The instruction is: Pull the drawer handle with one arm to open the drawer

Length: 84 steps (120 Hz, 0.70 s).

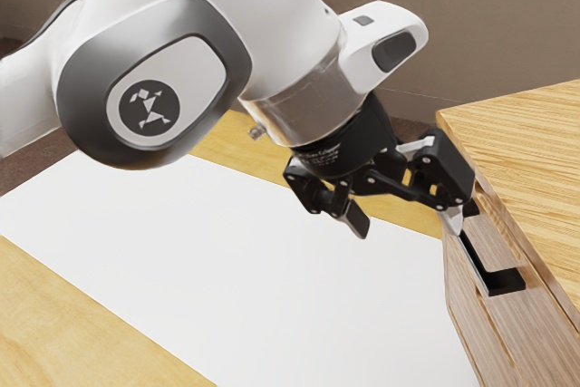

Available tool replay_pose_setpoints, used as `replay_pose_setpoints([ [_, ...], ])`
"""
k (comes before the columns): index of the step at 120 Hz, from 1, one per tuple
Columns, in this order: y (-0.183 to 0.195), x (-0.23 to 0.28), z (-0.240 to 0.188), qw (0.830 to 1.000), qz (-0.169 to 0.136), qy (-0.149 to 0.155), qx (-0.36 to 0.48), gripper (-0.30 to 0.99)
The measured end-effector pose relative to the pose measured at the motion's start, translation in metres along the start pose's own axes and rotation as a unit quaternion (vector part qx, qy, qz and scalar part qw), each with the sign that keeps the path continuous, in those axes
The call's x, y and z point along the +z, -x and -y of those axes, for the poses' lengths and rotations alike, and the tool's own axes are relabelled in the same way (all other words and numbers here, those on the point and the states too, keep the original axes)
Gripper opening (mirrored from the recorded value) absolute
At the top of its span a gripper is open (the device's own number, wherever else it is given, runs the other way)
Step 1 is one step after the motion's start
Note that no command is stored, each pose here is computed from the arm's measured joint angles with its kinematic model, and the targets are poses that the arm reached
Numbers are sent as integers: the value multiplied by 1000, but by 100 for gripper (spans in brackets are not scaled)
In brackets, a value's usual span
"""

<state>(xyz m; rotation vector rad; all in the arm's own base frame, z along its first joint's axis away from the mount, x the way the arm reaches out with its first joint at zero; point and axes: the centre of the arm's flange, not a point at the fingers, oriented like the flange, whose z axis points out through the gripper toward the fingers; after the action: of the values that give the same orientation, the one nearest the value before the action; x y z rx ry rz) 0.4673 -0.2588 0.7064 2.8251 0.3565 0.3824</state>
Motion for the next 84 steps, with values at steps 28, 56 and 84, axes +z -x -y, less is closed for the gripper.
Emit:
replay_pose_setpoints([
  [28, -7, 11, 1, 999, 5, 0, -48, 69],
  [56, -19, 34, 4, 996, 20, 0, -88, 69],
  [84, -31, 65, 5, 993, 39, -1, -111, 69],
])
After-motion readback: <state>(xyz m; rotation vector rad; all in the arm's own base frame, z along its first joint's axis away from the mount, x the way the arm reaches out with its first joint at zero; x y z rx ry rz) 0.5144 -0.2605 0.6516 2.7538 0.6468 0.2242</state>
